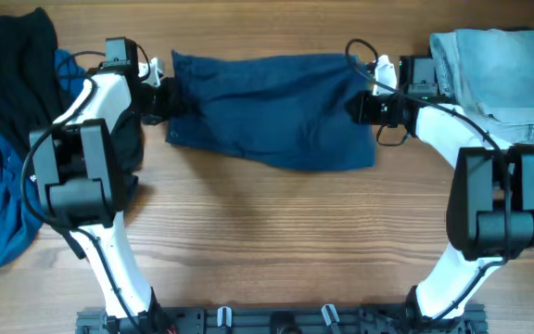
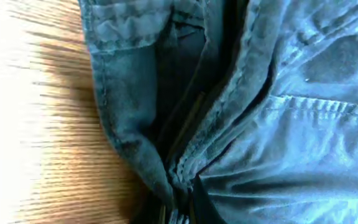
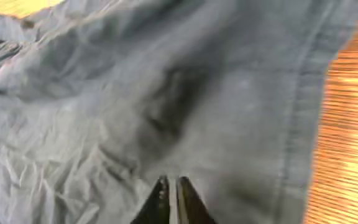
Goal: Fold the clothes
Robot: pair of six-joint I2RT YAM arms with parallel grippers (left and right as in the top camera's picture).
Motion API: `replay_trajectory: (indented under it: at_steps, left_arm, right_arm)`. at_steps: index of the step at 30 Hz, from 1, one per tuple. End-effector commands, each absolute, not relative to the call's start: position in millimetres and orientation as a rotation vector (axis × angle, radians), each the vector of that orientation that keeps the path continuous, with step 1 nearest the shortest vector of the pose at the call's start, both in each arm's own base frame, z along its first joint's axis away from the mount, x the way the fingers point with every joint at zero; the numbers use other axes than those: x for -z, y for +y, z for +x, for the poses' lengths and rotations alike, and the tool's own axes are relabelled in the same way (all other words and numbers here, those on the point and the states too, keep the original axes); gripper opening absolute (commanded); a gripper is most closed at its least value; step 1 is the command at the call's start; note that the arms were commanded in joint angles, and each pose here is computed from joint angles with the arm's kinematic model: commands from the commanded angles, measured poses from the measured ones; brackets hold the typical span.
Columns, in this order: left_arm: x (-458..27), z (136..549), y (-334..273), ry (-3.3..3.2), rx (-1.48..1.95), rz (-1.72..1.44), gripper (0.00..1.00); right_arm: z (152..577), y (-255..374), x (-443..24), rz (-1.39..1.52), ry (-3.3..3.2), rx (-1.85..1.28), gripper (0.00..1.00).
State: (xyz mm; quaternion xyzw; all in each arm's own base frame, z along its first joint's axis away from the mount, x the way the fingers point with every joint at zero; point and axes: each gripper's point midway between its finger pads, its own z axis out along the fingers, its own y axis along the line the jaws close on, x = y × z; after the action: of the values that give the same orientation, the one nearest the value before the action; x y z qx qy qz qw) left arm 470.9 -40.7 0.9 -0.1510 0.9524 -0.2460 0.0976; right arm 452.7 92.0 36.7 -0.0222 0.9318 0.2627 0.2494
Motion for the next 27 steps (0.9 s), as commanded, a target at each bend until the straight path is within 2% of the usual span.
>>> replay_trajectory:
  at_steps: [1,8,11,22,27]
  left_arm:
    - [16,456,-22,2.881,0.589,-0.528,0.04]
    - [-16,463,5,2.820,0.361,-0.528,0.04]
    - [-30,470,5,2.776,0.364,-0.510,0.04]
    - [-31,471,4,2.772,0.364,-0.505,0.04]
    - [-34,475,4,2.751,0.365,-0.497,0.04]
  right_arm:
    - [451,87,-28,-0.055,2.565,-0.675,0.05]
    - [448,62,-13,0.008,2.635,-0.465,0.04]
    - [446,63,-12,0.006,2.639,-0.478,0.04]
    - [447,101,-22,-0.162,2.580,-0.601,0.04]
    - [435,113,10,-0.180,2.664,-0.608,0.04]
